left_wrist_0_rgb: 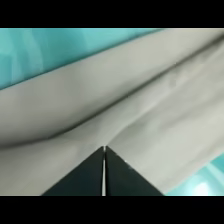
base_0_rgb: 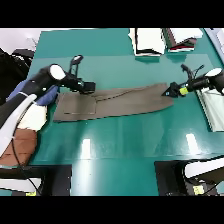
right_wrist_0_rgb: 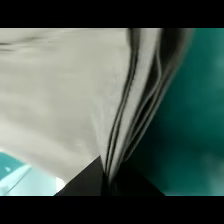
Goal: Fold the shirts.
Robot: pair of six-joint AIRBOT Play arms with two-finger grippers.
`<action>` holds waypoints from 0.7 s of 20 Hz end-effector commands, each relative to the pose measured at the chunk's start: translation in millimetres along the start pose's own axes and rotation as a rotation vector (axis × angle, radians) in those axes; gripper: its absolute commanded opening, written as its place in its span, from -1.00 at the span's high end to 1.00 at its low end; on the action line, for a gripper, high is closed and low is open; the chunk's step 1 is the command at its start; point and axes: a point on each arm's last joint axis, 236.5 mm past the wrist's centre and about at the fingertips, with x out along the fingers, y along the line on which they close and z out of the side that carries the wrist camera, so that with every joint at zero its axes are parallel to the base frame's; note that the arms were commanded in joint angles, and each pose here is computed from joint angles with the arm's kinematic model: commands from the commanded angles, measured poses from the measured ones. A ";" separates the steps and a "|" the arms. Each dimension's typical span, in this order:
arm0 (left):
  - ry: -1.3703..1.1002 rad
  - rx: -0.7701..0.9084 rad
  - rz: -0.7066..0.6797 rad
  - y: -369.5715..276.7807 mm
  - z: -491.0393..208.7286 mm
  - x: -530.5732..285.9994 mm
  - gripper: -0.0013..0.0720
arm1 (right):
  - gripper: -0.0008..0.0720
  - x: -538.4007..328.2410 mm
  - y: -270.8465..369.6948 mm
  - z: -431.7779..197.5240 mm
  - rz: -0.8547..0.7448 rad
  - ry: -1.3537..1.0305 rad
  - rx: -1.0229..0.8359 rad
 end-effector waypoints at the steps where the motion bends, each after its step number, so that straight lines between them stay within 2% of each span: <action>1: 0.010 0.030 -0.050 -39.0 0.3 40.7 0.90 | 0.93 -43.9 67.1 25.7 0.018 -0.092 -0.116; 7: 0.096 0.093 -0.104 -83.9 -12.3 105.1 0.90 | 0.94 -83.6 196.9 35.4 0.050 -0.180 -0.325; 14: 0.133 0.115 -0.086 -81.0 -22.2 116.9 0.90 | 0.93 -62.4 287.4 20.2 0.123 -0.128 -0.467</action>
